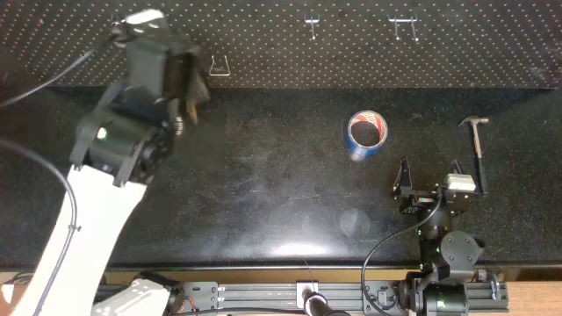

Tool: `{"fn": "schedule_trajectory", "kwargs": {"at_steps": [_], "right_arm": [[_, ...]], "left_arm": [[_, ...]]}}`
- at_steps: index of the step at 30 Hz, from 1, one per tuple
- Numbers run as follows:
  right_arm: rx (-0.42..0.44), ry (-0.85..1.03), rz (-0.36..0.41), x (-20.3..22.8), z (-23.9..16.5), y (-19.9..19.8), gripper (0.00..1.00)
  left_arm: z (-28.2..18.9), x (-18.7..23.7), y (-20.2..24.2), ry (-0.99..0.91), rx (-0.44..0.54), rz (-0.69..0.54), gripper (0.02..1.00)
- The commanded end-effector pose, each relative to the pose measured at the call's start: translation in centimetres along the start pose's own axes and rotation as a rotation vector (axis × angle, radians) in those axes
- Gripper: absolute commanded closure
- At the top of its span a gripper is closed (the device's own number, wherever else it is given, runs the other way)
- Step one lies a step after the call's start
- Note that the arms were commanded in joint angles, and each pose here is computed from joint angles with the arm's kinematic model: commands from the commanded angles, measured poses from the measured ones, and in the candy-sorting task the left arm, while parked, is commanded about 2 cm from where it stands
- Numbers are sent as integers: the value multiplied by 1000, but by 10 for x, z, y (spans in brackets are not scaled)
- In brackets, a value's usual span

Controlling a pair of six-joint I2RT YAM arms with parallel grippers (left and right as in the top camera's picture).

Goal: Place Tools Onto Pegboard

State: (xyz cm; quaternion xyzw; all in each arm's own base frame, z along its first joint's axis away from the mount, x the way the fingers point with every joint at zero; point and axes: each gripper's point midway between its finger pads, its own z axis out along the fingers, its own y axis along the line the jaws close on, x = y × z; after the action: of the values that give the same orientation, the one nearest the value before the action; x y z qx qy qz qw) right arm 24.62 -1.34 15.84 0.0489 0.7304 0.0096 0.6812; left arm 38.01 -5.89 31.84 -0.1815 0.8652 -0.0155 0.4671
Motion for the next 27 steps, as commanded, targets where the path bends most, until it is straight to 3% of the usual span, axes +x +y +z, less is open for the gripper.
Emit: {"fn": "schedule_trajectory", "kwargs": {"at_steps": [1, 5, 8, 20, 27], "right_arm": [[-5, 2, 11, 2, 0, 1, 9], [-5, 2, 11, 2, 0, 1, 9], [-5, 1, 11, 2, 0, 1, 9], [-5, 2, 11, 2, 0, 1, 9], [-5, 1, 11, 2, 0, 1, 9]], "left_arm": [[26, 3, 8, -197, 126, 12, 991], [34, -6, -24, -329, 206, 123, 989], [37, -18, -46, -408, 257, 134, 989], [93, 11, -55, -343, 224, 162, 989], [99, 13, -57, -363, 230, 153, 991]]}}
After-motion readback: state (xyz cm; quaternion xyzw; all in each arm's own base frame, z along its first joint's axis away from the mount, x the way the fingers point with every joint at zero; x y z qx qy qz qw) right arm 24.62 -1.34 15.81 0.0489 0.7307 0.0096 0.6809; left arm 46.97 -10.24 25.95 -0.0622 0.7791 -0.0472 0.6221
